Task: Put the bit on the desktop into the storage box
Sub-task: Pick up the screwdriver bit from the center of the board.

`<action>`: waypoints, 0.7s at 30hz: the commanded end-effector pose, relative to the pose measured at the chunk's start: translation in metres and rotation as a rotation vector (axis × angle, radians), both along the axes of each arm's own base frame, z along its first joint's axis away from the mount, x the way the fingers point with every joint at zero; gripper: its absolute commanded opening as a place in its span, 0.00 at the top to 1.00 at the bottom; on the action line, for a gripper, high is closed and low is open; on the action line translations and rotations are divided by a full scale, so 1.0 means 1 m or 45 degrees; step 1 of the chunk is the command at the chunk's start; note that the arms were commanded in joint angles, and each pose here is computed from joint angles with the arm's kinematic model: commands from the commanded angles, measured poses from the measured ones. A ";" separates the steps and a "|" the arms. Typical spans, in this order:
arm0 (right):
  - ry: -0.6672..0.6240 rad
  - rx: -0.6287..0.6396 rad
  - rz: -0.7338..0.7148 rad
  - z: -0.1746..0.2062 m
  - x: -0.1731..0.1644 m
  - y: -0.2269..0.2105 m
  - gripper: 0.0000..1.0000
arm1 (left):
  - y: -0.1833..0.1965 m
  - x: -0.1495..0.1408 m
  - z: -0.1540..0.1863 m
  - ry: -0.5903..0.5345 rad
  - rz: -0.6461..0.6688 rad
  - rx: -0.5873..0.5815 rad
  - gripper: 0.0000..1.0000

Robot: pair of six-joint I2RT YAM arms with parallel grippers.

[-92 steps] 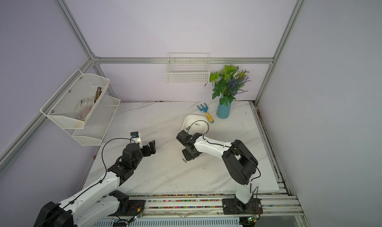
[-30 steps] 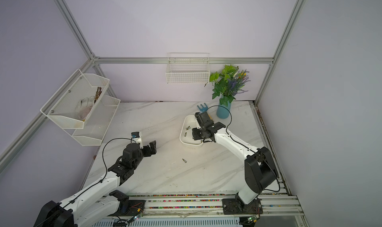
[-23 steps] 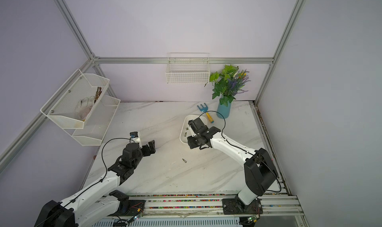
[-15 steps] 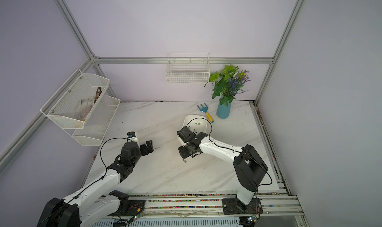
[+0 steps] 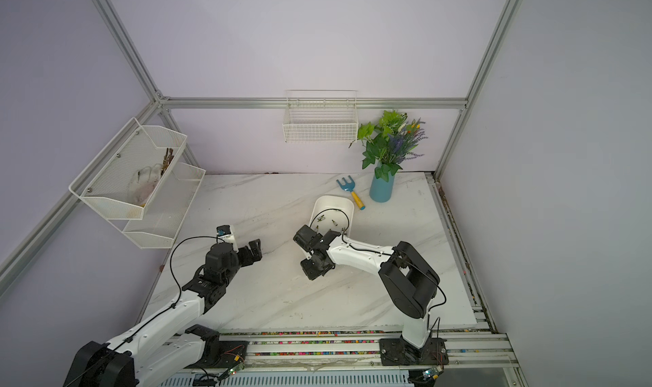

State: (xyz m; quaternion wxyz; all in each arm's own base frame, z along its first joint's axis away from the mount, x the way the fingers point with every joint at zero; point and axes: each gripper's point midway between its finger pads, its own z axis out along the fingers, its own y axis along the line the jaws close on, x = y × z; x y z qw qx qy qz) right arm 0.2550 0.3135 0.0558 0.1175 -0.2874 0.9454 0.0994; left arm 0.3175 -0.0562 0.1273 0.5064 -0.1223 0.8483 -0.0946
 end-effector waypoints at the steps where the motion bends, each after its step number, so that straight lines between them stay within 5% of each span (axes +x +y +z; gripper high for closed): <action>1: 0.005 -0.039 0.005 -0.005 0.000 0.001 0.63 | -0.002 0.003 0.011 -0.057 -0.004 -0.036 0.00; 21: 0.032 -0.113 0.011 -0.024 -0.002 -0.003 0.70 | -0.002 0.003 0.011 -0.055 -0.006 -0.040 0.00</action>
